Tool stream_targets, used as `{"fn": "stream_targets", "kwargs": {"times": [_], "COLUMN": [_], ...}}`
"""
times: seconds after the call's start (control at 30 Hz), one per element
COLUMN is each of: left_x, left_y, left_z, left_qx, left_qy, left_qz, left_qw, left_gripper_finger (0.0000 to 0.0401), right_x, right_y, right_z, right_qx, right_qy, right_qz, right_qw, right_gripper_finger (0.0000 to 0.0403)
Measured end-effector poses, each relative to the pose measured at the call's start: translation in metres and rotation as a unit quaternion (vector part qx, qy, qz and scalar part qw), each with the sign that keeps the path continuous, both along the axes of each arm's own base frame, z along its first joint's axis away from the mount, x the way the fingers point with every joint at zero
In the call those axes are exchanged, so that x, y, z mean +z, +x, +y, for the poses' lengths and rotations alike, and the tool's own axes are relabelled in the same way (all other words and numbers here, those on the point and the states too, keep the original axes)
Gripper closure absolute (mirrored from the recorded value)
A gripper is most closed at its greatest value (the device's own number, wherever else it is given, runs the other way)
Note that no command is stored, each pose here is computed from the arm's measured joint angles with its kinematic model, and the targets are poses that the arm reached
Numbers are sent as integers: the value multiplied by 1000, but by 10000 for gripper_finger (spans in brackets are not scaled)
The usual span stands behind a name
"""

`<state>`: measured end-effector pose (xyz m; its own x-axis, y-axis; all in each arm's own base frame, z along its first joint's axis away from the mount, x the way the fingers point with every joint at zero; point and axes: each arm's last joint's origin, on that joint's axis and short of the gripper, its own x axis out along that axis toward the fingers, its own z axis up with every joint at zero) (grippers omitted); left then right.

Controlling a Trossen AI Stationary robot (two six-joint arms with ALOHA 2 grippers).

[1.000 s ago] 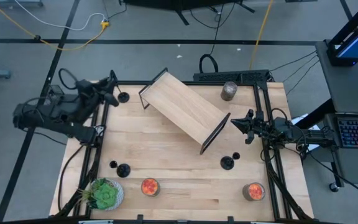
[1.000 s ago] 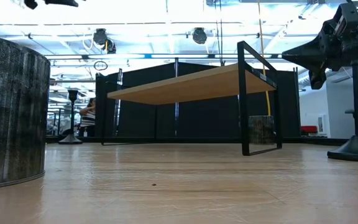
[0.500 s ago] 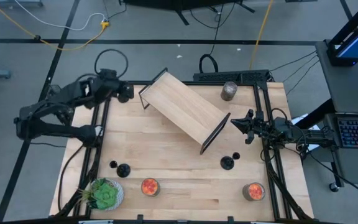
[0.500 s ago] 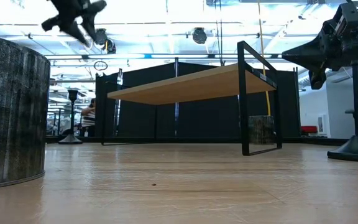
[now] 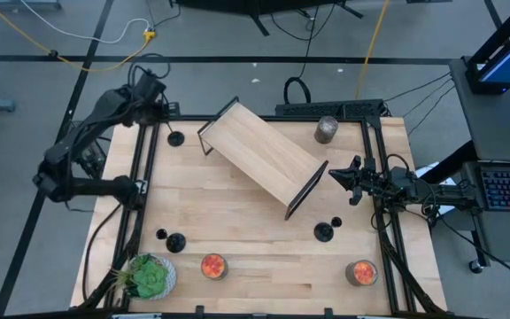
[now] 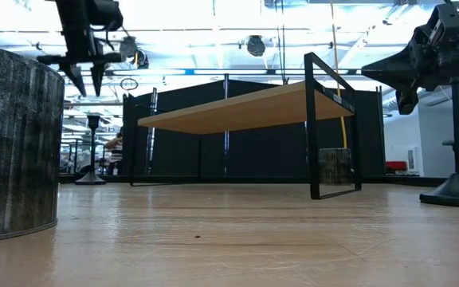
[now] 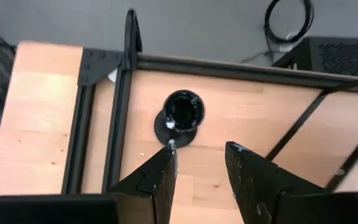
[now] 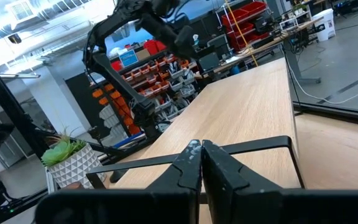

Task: Pick & Place candle stick holders
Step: Put the top left black candle holder on the shelf

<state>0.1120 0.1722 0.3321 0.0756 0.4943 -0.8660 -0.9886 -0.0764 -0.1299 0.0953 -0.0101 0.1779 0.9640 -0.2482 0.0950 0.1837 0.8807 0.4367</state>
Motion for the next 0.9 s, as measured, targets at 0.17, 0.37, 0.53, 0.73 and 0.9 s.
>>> {"fn": "stream_targets", "kwargs": {"times": [0.17,0.37,0.53,0.73,0.9], "left_x": [2,2,3,4,3], "left_y": [0,1,2,3,6], "left_z": [1,2,4,6,9], "left_qx": [9,19,64,124,137], "left_qy": [0,1,17,19,14], "left_qz": [-20,-22,-46,-91,-112], "left_qw": [1000,1000,997,988,984], "left_gripper_finger": [256,256,256,256,256], "right_x": [0,0,0,0,0], "right_y": [0,0,0,0,0], "right_z": [0,0,0,0,0], "right_qx": [0,0,0,0,0], "right_qy": [0,0,0,0,0], "right_qz": [0,0,0,0,0], "right_qw": [1000,1000,1000,1000,1000], "right_gripper_finger": [394,394,394,394,394]}}
